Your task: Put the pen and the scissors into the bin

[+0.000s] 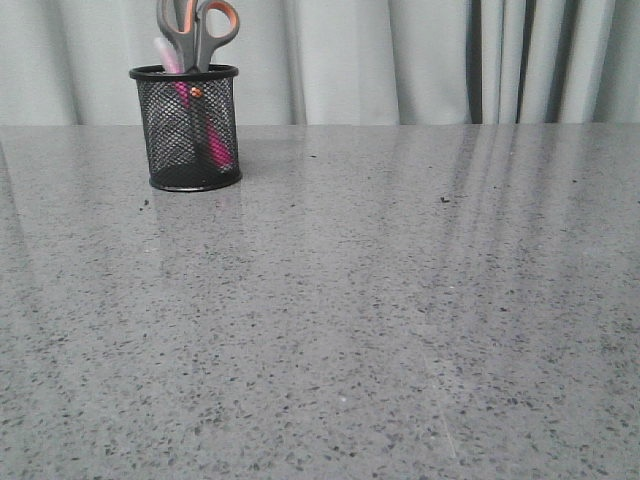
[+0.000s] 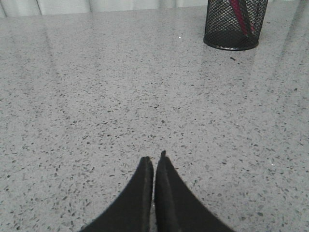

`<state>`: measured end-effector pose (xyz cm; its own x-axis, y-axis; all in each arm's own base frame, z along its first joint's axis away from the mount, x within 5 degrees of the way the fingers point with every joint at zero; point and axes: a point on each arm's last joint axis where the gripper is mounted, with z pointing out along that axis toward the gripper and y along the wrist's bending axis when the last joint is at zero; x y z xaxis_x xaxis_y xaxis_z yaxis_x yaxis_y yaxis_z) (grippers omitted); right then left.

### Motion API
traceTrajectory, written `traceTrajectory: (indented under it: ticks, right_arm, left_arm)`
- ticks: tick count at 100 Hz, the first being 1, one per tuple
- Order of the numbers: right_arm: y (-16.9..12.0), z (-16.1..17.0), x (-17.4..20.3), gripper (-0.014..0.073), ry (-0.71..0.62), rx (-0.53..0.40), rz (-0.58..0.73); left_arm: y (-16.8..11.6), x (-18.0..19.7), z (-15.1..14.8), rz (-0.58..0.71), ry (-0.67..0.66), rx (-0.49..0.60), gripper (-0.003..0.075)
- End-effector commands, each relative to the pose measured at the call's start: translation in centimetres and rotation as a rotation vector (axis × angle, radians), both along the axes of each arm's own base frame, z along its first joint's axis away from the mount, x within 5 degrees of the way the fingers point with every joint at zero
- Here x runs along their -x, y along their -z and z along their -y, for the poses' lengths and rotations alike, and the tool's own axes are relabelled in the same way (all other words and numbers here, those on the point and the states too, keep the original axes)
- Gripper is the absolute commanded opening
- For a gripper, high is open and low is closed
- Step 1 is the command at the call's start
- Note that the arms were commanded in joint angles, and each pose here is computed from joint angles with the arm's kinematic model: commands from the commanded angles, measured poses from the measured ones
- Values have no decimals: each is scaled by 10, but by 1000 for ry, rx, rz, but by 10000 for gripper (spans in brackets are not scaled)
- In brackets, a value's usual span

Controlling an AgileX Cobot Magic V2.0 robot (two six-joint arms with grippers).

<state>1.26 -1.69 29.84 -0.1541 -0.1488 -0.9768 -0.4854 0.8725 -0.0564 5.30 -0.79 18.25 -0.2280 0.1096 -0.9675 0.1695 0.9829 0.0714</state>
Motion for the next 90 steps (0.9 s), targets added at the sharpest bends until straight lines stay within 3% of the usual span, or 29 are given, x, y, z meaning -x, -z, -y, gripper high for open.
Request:
traceTrajectory:
  ticks: [1, 47, 53, 64, 70, 80, 90]
  right_arm:
    - [-12, 0, 1, -70, -9, -28, 91]
    - [-11, 1, 0, -70, 1, -12, 94]
    - [-7, 0, -5, -70, 32, 28, 138]
    - [-6, -14, -12, -70, 29, -30, 260]
    - [3, -24, -20, -70, 48, -60, 266]
    - [31, -34, -38, -70, 148, -146, 169]
    - [58, -33, -55, -70, 267, -112, 214]
  left_arm:
    - [8, 0, 0, 37, 0, 16, -19]
    - [8, 0, 0, 37, 0, 16, -19]
    - [8, 0, 0, 37, 0, 16, -19]
    - [8, 0, 0, 37, 0, 16, -19]
    - [8, 0, 0, 37, 0, 16, -19]
    - [8, 0, 0, 37, 0, 16, -19]
    - [8, 0, 0, 37, 0, 16, -19]
